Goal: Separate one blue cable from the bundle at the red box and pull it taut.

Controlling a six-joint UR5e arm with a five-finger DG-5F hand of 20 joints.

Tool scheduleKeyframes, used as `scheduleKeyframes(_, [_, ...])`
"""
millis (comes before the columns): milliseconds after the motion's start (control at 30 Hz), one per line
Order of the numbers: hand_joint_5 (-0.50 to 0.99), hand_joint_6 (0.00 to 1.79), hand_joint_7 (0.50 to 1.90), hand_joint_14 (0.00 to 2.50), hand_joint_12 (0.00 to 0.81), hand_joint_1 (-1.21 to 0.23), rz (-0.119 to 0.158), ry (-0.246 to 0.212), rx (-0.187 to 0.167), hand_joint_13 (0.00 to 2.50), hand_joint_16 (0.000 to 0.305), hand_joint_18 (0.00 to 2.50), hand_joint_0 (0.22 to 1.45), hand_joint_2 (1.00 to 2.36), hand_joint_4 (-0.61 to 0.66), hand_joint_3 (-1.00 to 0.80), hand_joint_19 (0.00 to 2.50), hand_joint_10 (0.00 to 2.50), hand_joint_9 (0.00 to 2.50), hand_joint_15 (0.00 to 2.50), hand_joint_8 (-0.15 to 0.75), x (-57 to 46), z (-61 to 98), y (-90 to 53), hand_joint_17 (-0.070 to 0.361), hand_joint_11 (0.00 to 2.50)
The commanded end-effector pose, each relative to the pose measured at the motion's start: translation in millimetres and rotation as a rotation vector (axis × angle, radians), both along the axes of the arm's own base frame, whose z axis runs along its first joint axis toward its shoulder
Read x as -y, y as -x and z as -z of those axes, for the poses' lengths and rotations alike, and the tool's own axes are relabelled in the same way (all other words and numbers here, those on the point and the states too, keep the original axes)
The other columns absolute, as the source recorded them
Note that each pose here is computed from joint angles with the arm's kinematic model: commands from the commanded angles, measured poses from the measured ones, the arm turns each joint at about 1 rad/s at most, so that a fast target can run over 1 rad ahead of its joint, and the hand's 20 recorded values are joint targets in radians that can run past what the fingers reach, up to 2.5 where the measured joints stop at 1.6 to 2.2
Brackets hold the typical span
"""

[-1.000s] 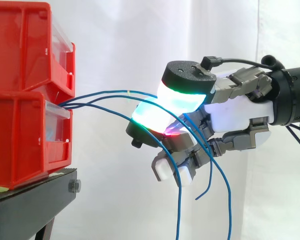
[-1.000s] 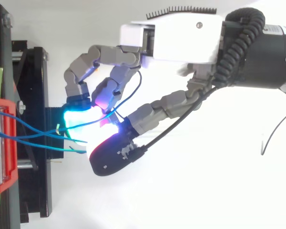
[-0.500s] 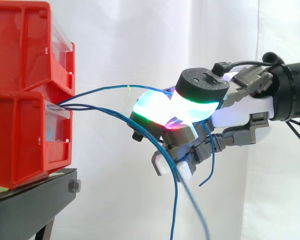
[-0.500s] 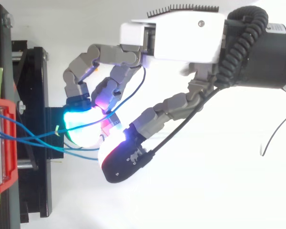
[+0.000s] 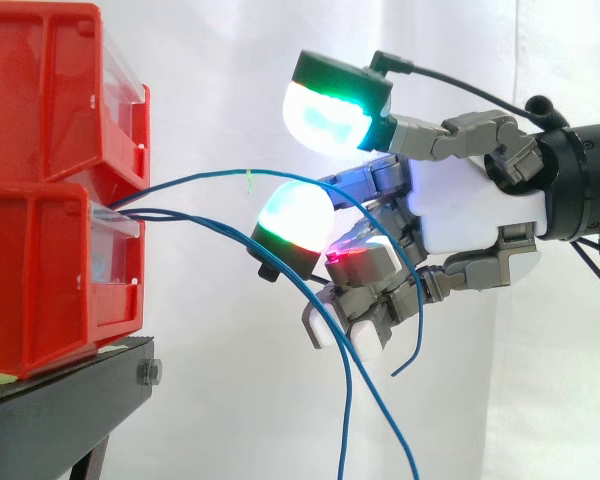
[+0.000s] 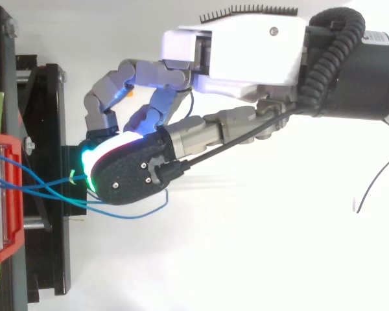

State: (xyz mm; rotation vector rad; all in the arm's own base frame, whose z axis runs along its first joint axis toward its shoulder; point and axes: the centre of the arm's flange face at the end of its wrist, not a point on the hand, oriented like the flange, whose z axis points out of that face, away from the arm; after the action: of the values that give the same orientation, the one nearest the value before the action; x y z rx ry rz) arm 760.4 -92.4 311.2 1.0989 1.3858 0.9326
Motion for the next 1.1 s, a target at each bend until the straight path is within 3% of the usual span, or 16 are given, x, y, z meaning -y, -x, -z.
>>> scheduleKeyframes(0, [-0.16,0.79,1.1,0.02,0.339,-0.4,0.003,-0.014,0.003,0.81,0.035,0.69,0.63,1.0,0.1,-0.47,0.54,0.02,1.11,0.53,0.322,0.8,-0.6,-0.3,0.079,1.2])
scheduleKeyframes(333, [-0.19,0.86,1.06,0.02,0.355,-0.63,-0.004,-0.027,0.005,0.79,0.038,0.68,0.58,1.02,0.11,-0.23,0.57,0.02,1.08,0.56,0.333,-5.1,-0.8,-1.1,0.087,1.22])
scheduleKeyframes(700, [-0.19,0.88,1.02,0.02,0.365,-0.69,-0.005,-0.05,0.018,0.79,0.041,0.7,0.59,1.02,0.04,-0.13,0.6,0.02,1.05,0.56,0.316,-7.5,-0.8,-3.1,0.092,1.24])
scheduleKeyframes(767, [-0.2,0.88,1.01,0.02,0.368,-0.7,-0.004,-0.06,0.017,0.8,0.041,0.71,0.6,1.02,0.02,-0.12,0.62,0.02,1.05,0.56,0.315,-7.5,-0.1,-2.9,0.093,1.23])
scheduleKeyframes(1000, [-0.21,0.89,0.96,0.02,0.364,-0.74,0.006,-0.17,0.016,0.82,0.041,0.73,0.64,1.02,-0.08,-0.15,0.63,0.02,1.07,0.58,0.29,-8.6,0.3,-2.5,0.092,1.26])
scheduleKeyframes(1067, [-0.21,0.88,0.94,0.02,0.363,-0.76,0.006,-0.17,0.016,0.83,0.041,0.73,0.65,1.02,-0.08,-0.19,0.63,0.02,1.08,0.58,0.289,-8.6,0.3,-2.5,0.092,1.26])
